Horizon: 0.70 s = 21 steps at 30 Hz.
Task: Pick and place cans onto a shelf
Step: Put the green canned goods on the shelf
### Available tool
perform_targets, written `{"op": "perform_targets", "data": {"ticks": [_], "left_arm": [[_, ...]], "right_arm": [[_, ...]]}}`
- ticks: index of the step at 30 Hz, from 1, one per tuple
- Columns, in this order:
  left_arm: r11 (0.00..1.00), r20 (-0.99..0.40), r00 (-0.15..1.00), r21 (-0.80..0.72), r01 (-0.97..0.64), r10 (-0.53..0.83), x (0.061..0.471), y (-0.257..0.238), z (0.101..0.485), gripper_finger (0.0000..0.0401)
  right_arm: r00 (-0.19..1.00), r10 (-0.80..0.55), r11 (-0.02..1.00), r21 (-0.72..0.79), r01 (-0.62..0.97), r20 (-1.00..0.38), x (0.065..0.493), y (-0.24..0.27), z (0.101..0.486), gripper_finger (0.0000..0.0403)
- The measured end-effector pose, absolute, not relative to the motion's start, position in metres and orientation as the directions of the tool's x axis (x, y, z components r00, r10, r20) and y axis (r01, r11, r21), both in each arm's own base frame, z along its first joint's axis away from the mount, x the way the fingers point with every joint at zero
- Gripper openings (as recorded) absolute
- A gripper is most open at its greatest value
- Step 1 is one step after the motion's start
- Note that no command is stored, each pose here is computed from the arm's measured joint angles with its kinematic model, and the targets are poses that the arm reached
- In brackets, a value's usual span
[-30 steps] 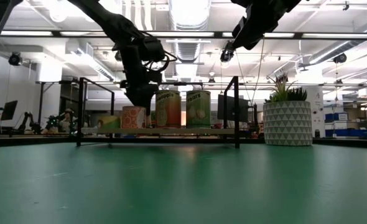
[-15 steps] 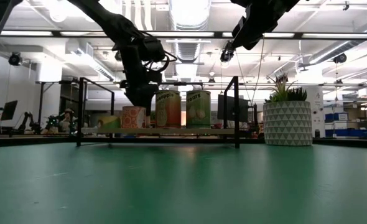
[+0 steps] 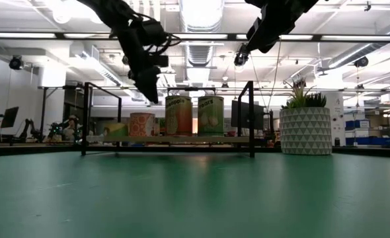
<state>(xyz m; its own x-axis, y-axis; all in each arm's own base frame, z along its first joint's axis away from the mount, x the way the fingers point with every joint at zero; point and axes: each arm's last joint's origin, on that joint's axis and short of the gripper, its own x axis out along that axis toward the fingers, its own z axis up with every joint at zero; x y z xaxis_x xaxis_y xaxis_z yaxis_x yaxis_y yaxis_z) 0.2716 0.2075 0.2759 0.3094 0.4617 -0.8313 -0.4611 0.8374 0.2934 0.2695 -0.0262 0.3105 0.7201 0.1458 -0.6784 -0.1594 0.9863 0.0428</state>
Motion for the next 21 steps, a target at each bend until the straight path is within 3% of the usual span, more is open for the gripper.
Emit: {"op": "perform_targets", "data": {"ticks": [5, 11, 17, 21], "left_arm": [[0.884, -0.825, 0.406, 0.216, -0.416, 0.393, 0.268, 0.216, 0.265, 0.0176], [0.877, -0.849, 0.366, 0.206, -0.434, 0.381, 0.262, 0.225, 0.239, 0.0016], [0.863, -0.840, 0.353, 0.234, -0.448, 0.411, 0.261, 0.225, 0.231, 0.0024], [0.860, -0.844, 0.347, 0.229, -0.455, 0.408, 0.260, 0.225, 0.228, 0.0007]], "right_arm": [[0.729, 0.145, 0.986, 0.037, -0.162, -0.669, 0.271, -0.026, 0.309, 0.0018], [0.713, 0.147, 0.986, 0.048, -0.157, -0.685, 0.269, -0.026, 0.302, 0.0018], [0.708, 0.147, 0.987, 0.054, -0.152, -0.691, 0.269, -0.026, 0.299, 0.0018], [0.709, 0.147, 0.987, 0.054, -0.153, -0.690, 0.269, -0.026, 0.299, 0.0018]]}}
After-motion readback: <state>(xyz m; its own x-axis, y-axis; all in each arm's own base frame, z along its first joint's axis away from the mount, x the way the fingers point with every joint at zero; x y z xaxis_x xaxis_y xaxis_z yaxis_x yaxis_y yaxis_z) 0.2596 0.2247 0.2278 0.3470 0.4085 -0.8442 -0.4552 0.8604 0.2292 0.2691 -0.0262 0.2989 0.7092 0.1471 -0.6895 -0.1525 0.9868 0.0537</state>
